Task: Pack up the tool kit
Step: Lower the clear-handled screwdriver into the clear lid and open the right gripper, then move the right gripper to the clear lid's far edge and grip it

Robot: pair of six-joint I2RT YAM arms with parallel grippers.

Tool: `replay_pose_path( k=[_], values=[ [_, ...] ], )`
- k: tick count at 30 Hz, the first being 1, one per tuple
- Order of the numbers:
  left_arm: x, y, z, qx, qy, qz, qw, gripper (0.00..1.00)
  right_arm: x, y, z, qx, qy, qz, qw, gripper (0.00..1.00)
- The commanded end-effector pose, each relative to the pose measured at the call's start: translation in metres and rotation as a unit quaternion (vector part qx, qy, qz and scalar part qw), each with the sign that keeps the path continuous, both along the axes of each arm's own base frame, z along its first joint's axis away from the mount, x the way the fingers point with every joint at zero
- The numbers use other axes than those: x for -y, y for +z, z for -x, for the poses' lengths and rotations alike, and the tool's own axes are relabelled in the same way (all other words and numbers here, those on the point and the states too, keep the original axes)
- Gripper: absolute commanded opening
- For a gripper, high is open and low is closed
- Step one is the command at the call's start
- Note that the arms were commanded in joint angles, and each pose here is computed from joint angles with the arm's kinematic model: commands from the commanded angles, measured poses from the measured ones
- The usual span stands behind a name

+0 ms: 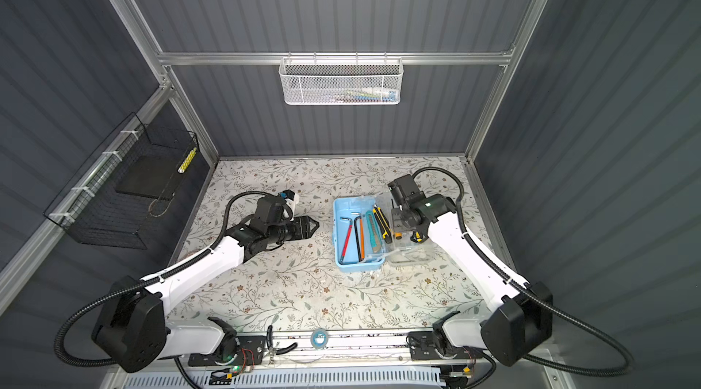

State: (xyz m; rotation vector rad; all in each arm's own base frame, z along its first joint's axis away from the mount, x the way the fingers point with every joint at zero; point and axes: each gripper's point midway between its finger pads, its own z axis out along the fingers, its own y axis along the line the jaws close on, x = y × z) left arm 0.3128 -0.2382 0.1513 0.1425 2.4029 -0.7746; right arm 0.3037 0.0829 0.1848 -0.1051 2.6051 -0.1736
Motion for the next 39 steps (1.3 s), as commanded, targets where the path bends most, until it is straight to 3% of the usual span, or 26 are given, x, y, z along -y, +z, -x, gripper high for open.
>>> replay_pose_path(
  k=[1,13,17,25,32,39],
  values=[
    [0.007,0.013,-0.01,0.029,-0.011,-0.003,1.0,0.66,0.01,-0.008,0.0,-0.006,0.003,0.022,1.0,0.0],
    [0.008,0.002,-0.013,0.018,-0.012,-0.013,1.0,0.66,0.02,-0.037,-0.016,-0.029,-0.012,0.039,0.999,0.0],
    [0.009,0.0,-0.014,0.015,-0.013,-0.014,1.0,0.66,0.02,-0.042,-0.02,-0.036,-0.018,0.038,0.998,0.21],
    [0.011,-0.002,-0.02,0.015,-0.013,-0.023,1.0,0.66,0.009,-0.012,-0.02,-0.001,-0.013,-0.008,1.0,0.44],
    [0.012,-0.004,-0.032,0.024,-0.004,-0.036,0.999,0.66,0.03,0.022,0.004,0.065,-0.083,-0.05,0.993,0.42],
    [0.022,-0.004,-0.05,0.031,-0.004,-0.036,0.999,0.66,0.059,0.04,0.054,0.152,-0.167,-0.152,0.962,0.44]
  ],
)
